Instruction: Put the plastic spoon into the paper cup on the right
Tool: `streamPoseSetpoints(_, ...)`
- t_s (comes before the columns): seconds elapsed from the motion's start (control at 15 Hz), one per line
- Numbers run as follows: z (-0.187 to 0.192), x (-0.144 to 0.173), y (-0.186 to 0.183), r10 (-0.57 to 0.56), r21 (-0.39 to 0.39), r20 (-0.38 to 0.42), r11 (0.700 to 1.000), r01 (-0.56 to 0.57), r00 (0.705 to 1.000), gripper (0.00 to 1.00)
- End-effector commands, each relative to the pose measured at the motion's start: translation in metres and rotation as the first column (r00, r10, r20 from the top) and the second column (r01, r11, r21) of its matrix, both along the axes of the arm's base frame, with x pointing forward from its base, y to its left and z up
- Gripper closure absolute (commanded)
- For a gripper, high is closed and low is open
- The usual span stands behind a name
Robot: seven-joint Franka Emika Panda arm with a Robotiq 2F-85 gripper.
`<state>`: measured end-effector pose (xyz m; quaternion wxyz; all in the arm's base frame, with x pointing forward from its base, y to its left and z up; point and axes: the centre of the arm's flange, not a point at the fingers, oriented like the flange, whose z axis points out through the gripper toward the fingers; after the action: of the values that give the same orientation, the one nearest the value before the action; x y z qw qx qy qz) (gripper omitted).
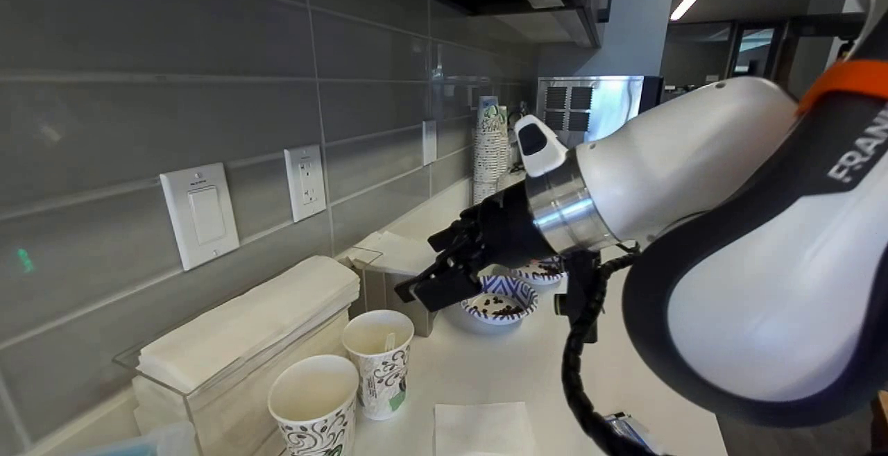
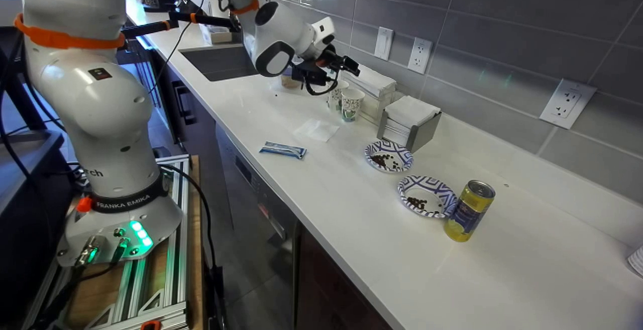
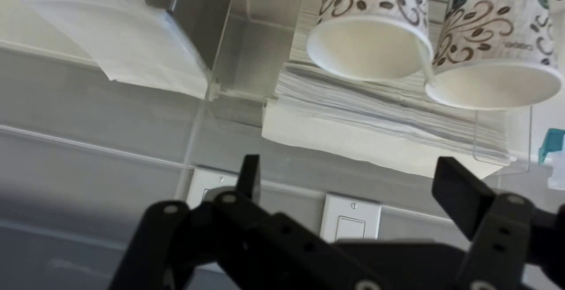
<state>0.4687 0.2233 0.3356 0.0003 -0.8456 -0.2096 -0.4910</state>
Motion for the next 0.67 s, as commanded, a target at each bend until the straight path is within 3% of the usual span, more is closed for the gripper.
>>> streamPoseSetpoints(0.0,0.042,-0.06,0.002,-0.058,-0.037,-0.104,0.998,0.055,0.993,0.0)
streamPoseSetpoints(0.4,0.054,-0.134,-0.053,-0.137,-0.077,-0.279,0.99,0.12,0.95,0.0)
streamPoseSetpoints(0.53,0.057,-0.153,-0.067,-0.137,-0.087,-0.303,0.99,0.115,0.943,0.0)
streamPoseSetpoints(0.6,0.061,-0.159,-0.07,-0.159,-0.088,-0.27,0.986,0.14,0.95,0.0)
